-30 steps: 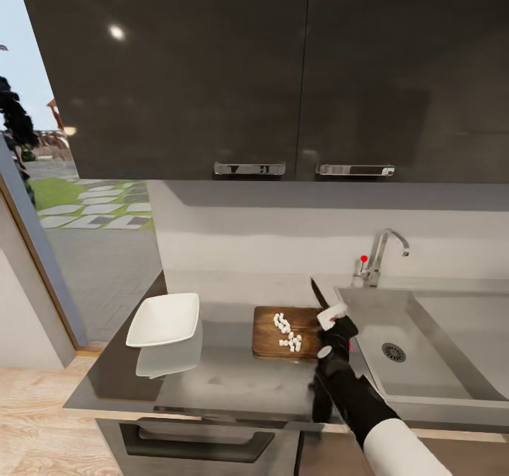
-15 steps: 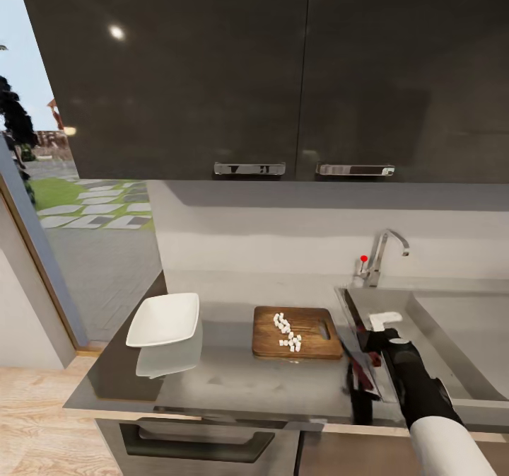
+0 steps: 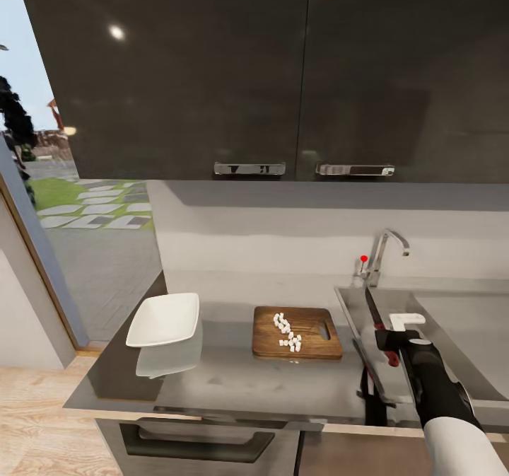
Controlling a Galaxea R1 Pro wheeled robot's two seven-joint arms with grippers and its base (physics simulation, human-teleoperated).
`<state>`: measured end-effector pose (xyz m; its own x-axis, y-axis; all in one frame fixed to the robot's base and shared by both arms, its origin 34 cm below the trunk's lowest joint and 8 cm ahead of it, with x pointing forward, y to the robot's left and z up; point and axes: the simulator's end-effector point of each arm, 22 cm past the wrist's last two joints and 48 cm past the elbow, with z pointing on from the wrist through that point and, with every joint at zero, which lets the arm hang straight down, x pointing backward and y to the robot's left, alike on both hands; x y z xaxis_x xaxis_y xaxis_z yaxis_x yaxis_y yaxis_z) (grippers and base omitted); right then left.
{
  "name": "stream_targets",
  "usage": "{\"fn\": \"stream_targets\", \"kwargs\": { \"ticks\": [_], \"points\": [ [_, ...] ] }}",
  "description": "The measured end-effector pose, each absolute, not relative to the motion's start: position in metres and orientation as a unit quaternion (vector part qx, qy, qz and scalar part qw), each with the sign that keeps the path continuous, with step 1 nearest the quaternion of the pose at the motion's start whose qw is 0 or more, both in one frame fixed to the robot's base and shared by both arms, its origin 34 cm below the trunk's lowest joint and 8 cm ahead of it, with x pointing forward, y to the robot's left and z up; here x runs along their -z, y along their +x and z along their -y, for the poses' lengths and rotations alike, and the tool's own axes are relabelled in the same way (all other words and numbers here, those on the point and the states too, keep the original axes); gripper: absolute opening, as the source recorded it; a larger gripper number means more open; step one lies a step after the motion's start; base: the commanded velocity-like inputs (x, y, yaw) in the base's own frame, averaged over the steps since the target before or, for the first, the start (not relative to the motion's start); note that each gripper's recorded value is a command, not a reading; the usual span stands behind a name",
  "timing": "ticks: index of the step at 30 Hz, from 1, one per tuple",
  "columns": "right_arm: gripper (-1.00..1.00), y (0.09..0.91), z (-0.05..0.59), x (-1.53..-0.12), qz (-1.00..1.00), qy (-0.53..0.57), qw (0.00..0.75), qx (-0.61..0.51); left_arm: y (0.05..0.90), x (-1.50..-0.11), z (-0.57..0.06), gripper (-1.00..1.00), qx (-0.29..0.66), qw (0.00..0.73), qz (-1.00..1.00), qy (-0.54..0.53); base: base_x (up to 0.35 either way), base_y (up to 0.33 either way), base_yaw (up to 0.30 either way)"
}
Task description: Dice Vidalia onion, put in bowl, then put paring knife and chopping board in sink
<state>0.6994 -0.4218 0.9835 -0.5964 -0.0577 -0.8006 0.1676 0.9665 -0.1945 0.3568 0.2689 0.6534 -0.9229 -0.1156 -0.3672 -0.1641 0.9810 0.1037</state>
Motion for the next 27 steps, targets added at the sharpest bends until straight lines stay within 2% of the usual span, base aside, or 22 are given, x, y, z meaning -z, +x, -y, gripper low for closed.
{"fn": "stream_targets", "kwargs": {
  "ticks": [10,14,22,27],
  "points": [
    [-1.0,0.697,0.422,-0.979,-0.888,0.036,0.441,0.124,0.357,-0.653,-0.269,1.0,-0.066,0.183,-0.978,-0.071,0.0,0.0,-0.006],
    [-1.0,0.687,0.423,-0.969,-0.902,0.048,0.412,0.121,0.358,-0.654,-0.269,1.0,-0.066,0.184,-0.978,-0.071,0.0,0.0,-0.151],
    [-1.0,0.686,0.423,-0.974,-0.901,0.05,0.412,0.121,0.361,-0.657,-0.269,1.0,-0.066,0.189,-0.977,-0.071,0.0,0.0,-0.195],
    [-1.0,0.687,0.42,-0.976,-0.901,0.048,0.415,0.12,0.362,-0.657,-0.268,1.0,-0.066,0.19,-0.977,-0.071,0.001,-0.029,-0.052]
  ]
}}
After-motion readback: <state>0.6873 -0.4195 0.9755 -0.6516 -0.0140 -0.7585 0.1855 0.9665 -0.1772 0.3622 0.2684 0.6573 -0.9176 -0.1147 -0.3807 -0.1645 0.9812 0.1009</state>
